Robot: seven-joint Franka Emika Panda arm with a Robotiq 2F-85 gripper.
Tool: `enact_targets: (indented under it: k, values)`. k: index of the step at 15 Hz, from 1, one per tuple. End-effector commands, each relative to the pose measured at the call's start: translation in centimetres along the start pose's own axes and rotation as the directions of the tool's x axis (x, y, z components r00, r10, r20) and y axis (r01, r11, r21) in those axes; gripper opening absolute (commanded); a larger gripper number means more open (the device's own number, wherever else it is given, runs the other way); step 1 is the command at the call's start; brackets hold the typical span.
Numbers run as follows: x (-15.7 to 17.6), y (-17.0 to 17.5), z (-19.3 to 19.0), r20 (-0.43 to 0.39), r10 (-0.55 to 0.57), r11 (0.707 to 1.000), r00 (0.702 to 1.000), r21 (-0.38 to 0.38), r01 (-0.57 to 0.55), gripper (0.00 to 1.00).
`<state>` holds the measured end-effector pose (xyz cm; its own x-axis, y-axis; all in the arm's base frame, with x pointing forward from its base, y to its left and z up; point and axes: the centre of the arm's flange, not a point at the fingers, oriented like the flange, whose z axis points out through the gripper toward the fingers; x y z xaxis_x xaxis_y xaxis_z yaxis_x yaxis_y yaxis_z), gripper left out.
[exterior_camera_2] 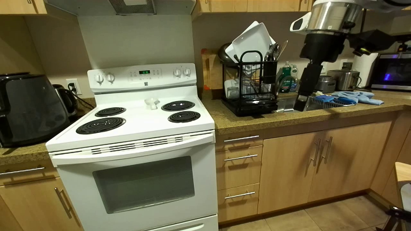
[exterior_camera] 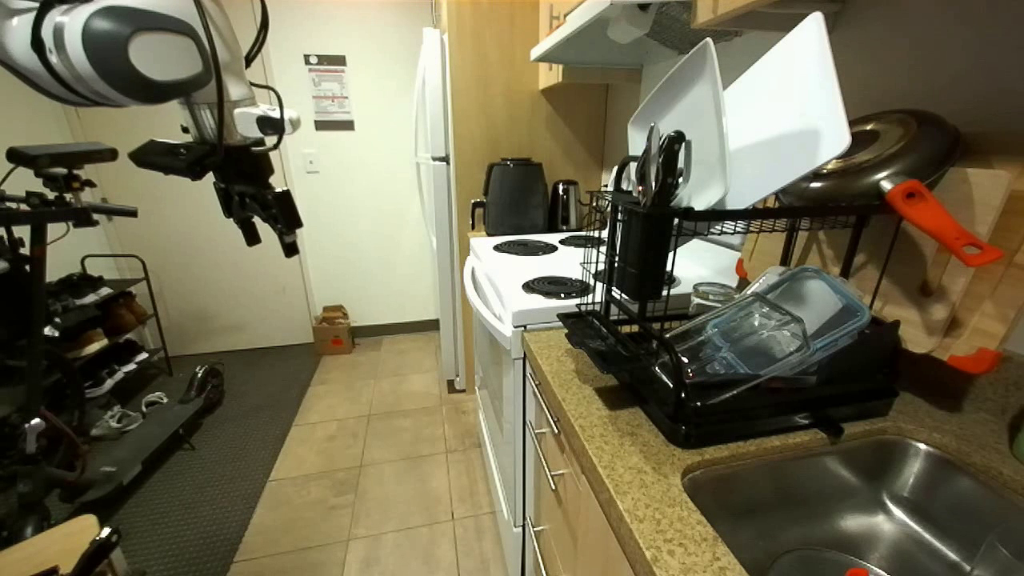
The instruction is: Open the topmost drawer on the right.
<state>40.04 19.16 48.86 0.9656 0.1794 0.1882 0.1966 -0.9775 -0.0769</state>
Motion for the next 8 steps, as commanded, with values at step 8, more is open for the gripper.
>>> enact_targets:
  k: [8]
  values:
    - [2.2,7.0,8.8,0.140,0.000,0.980,0.990,-0.199,0.028,1.00]
